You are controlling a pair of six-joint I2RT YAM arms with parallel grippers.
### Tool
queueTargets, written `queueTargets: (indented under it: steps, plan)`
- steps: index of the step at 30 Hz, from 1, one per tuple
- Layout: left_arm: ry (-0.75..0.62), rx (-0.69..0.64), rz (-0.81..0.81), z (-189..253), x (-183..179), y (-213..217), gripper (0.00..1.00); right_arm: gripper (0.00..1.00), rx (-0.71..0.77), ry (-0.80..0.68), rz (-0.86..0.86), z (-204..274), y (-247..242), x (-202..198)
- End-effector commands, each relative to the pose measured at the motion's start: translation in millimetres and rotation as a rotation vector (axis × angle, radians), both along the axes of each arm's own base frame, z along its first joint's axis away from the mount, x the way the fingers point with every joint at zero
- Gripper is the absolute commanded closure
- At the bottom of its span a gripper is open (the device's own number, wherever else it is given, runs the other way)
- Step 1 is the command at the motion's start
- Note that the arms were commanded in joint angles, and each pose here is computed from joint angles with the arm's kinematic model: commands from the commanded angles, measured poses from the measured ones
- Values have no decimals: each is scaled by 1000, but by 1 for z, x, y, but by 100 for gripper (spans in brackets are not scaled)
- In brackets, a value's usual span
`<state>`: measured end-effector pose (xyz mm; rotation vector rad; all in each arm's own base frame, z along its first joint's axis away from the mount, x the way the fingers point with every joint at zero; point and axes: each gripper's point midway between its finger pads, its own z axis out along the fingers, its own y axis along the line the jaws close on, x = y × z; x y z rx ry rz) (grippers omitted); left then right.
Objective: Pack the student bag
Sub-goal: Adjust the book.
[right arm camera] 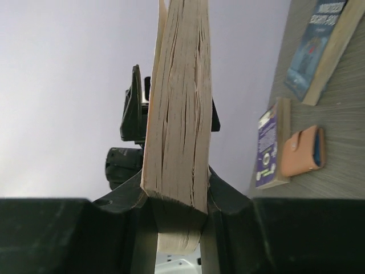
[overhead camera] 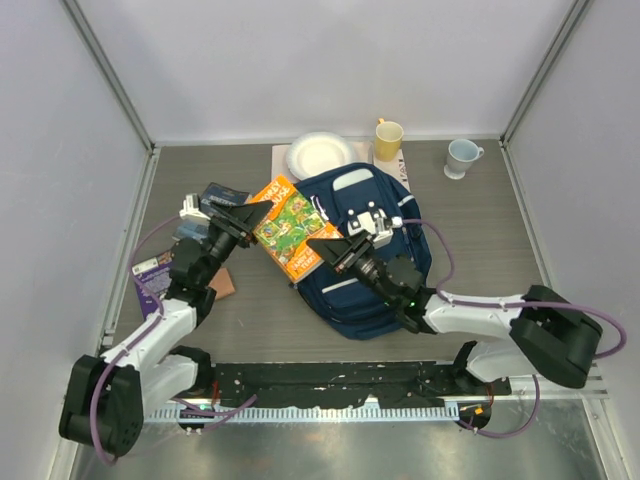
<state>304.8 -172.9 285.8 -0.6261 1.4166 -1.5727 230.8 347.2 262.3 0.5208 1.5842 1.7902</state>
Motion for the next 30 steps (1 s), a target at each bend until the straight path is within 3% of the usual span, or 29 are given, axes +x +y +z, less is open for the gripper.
queueTargets:
  steps: [1,2,3,4,5,6,8,9,15,19,23,30]
  plan:
    - [7,225,-51,-9,-8,-11,19,99,-17,-78,-143,34,-44,5]
    - [-13,277,-25,0,-9,-7,13,99,-75,-76,-234,32,-60,13]
    - [79,406,-14,-31,-9,-1,7,99,-212,-18,-276,8,-70,16]
    - [96,477,-1,-37,-10,4,2,99,-219,-37,-337,25,-92,13]
    - [89,531,12,-31,-10,7,0,99,-294,-42,-390,23,-106,14]
    - [158,651,32,-54,-13,17,0,99,-409,9,-491,9,-130,20]
    - [154,743,43,-52,-14,20,0,99,-458,15,-591,18,-165,15]
    - [169,807,13,-63,-20,12,0,99,-554,47,-674,10,-191,14]
    - [25,1115,-211,-81,-45,-68,0,99,-693,74,-865,25,-266,-8]
    - [-97,1318,-346,-101,-55,-117,0,99,-755,120,-969,28,-310,-25]
    - [-261,1465,-456,-112,-75,-165,0,99,-719,124,-1000,37,-334,-40]
    - [-392,1592,-605,-147,-94,-217,0,99,-683,146,-1002,34,-352,-55]
